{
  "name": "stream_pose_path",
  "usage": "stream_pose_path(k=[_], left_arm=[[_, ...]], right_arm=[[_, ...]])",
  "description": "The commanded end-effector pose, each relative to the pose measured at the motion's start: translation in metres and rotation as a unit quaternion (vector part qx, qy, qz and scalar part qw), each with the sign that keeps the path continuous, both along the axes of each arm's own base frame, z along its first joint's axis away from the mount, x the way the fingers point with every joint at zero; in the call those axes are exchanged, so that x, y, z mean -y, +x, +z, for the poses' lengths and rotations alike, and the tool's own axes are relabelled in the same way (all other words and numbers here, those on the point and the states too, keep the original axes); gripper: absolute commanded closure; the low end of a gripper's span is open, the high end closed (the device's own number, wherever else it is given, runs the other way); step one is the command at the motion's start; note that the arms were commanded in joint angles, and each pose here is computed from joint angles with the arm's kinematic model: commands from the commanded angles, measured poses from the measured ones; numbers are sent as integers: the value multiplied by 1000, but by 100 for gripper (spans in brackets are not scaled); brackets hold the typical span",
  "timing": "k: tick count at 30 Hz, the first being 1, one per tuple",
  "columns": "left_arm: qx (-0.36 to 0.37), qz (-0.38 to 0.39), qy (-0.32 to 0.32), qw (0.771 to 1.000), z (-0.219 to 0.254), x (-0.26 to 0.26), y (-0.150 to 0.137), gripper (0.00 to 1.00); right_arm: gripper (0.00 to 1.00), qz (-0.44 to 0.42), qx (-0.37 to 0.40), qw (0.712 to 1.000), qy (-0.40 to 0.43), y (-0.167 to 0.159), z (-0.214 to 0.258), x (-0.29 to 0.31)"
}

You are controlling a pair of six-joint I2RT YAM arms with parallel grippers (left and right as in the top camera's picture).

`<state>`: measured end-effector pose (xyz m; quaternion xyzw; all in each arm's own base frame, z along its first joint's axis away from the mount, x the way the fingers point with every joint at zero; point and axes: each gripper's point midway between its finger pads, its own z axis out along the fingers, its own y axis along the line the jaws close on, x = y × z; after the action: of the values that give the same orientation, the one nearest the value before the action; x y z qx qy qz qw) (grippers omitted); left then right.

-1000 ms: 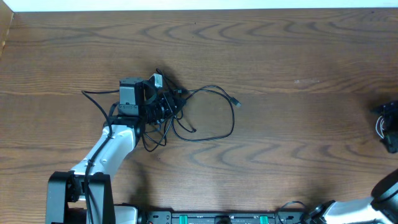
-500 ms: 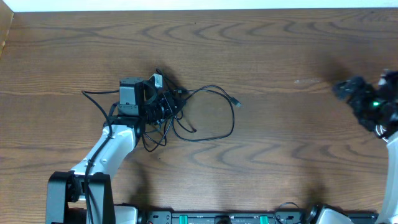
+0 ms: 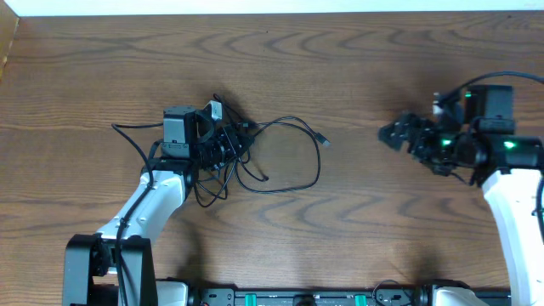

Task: Untangle cables
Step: 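Move the right gripper back toward the black cables at center-right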

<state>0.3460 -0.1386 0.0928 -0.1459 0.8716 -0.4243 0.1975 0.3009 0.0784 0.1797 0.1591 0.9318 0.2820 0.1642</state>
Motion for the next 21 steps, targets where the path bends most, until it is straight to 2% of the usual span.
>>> stream_pose_path(k=[1,6,14,21], left_arm=[[4,1,1,1000,4,0,2,92],[3,-7,-7,1000,6,3,0,92],[4,-72,-74,995,24,24,-17,92],[72,-156,-142,975,63,47,-25,92]], right_arm=[[1,18,-5,1000,13,-5,2,-19],[1,26,-16,999,-10,-11,-4,-29],[1,-6,-28,998,-49,-11,-11,-22],[1,-12,-27,998,-62,-10,-13,-17]])
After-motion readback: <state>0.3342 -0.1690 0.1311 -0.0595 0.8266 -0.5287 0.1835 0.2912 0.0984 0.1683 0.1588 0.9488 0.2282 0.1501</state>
